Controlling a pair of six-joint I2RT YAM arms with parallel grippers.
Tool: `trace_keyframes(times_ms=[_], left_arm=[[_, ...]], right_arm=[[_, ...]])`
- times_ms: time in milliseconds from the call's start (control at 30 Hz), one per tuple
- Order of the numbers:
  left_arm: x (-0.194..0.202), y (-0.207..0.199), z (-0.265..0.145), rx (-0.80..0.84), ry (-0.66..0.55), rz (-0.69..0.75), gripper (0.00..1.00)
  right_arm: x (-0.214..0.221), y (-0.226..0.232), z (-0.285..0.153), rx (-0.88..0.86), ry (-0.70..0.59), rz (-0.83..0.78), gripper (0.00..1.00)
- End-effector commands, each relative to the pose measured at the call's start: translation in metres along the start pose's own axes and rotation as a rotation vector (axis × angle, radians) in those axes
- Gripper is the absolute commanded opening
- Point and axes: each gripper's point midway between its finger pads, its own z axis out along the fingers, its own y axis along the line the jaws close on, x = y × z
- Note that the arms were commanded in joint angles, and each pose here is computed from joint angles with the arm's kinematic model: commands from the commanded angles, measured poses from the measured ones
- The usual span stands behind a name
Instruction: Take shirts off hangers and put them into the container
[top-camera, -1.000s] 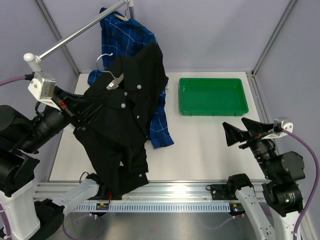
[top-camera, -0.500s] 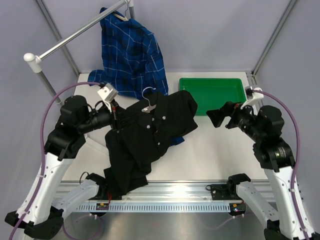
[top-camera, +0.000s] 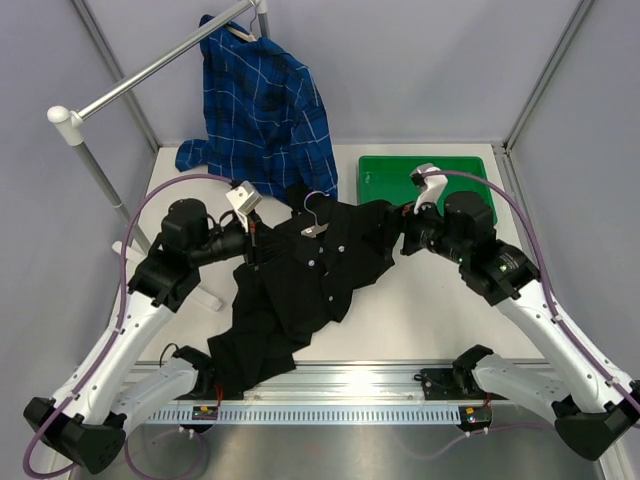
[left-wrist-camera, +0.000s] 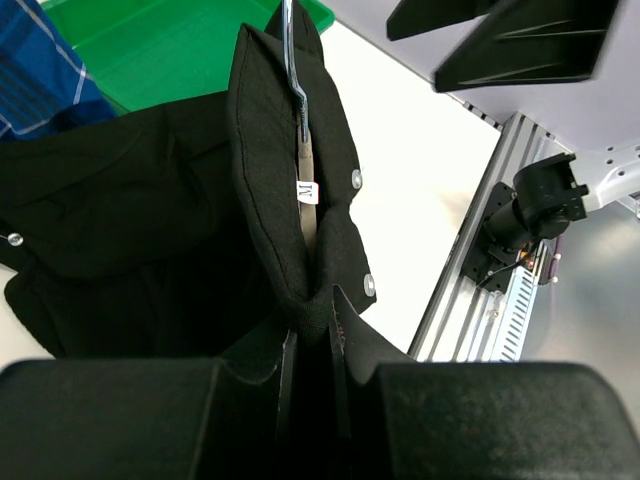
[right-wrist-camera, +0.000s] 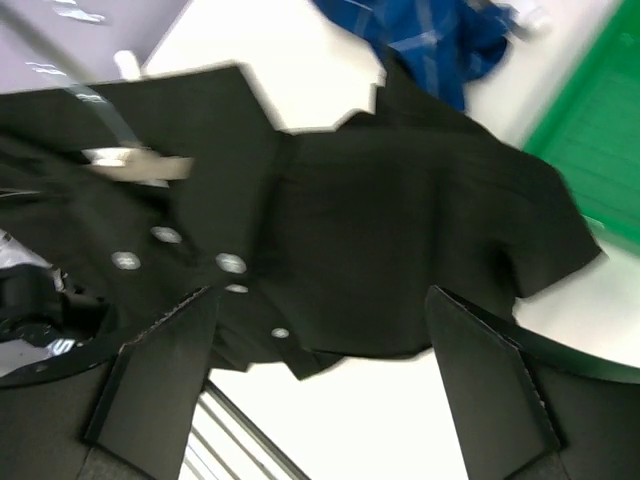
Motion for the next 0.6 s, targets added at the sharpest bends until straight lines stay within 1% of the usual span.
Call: trace_keyframes(times_ms=[0, 133, 267, 400, 433, 567], left_arm=[[-0.019, -0.002, 0.004, 0.023, -0.08, 0.08, 0.0], [-0.01, 0.002, 0.005, 0.007, -0.067, 0.072, 0.0], [-0.007, 0.005, 0.004, -0.009, -0.064, 0.07, 0.0], [-0.007, 0.005, 0.003, -0.012, -0.069, 0.069, 0.0], [-0.008, 0.004, 0.002, -0.012, -0.073, 0.072, 0.0], [-0.008, 0.004, 0.001, -0.014, -0.076, 0.072, 0.0]], right_arm=[[-0.049, 0.029, 0.002, -0.054, -0.182, -0.063, 0.9], [-0.058, 0.067, 0.01, -0.133, -0.208, -0.104, 0.84], [-0.062, 0.089, 0.022, -0.155, -0.213, -0.134, 0.82], [-0.057, 0.106, 0.044, -0.181, -0.179, -0.151, 0.8], [-0.062, 0.106, 0.046, -0.158, -0.195, -0.157, 0.79], [-0.054, 0.117, 0.066, -0.153, -0.169, -0.169, 0.74]])
